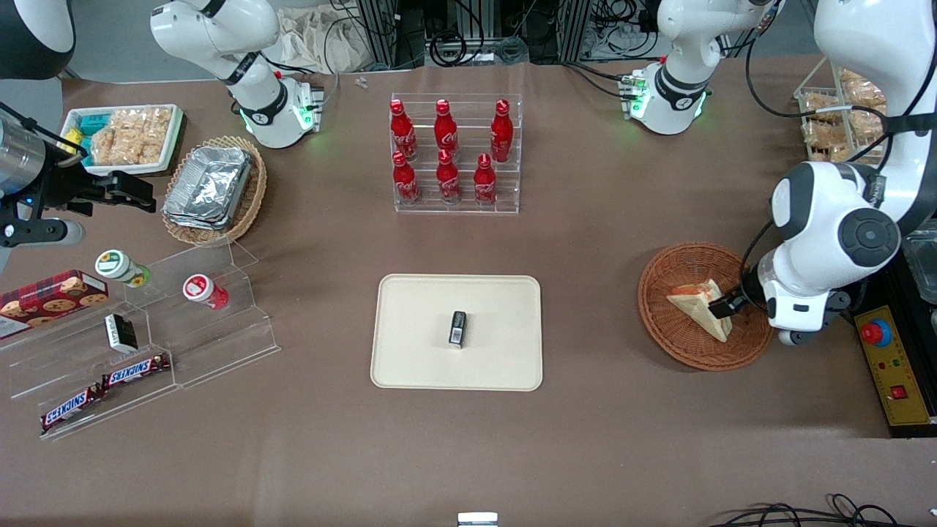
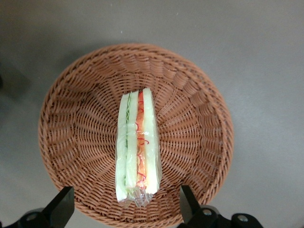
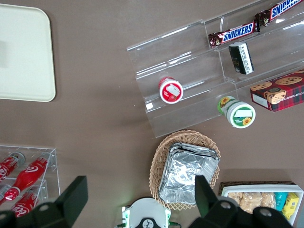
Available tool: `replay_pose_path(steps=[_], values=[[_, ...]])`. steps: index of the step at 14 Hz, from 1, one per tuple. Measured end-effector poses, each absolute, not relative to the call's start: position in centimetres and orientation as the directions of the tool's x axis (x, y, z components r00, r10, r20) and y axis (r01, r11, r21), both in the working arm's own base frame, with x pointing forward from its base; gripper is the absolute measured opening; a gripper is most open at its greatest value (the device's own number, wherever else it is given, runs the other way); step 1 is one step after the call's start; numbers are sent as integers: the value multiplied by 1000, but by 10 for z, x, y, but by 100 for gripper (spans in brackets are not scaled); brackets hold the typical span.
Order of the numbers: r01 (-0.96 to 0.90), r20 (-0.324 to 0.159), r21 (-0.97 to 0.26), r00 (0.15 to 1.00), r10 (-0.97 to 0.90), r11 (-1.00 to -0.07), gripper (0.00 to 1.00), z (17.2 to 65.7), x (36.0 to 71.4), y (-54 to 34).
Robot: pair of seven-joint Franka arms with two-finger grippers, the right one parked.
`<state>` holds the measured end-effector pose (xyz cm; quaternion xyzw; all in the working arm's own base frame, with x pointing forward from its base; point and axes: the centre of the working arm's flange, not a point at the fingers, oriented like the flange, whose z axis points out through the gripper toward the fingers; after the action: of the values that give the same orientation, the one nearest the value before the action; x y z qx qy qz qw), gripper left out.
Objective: Place sandwich from basket to tray
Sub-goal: 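Lower the left gripper and close it on the wrapped sandwich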
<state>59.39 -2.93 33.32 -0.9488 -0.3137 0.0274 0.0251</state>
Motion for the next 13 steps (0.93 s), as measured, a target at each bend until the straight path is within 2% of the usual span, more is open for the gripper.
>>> replay_pose_path(steps=[6, 13], values=[[608, -68, -80, 788, 612, -790, 100, 299, 584, -31], [636, -72, -58, 766, 639, -769, 100, 267, 587, -36]])
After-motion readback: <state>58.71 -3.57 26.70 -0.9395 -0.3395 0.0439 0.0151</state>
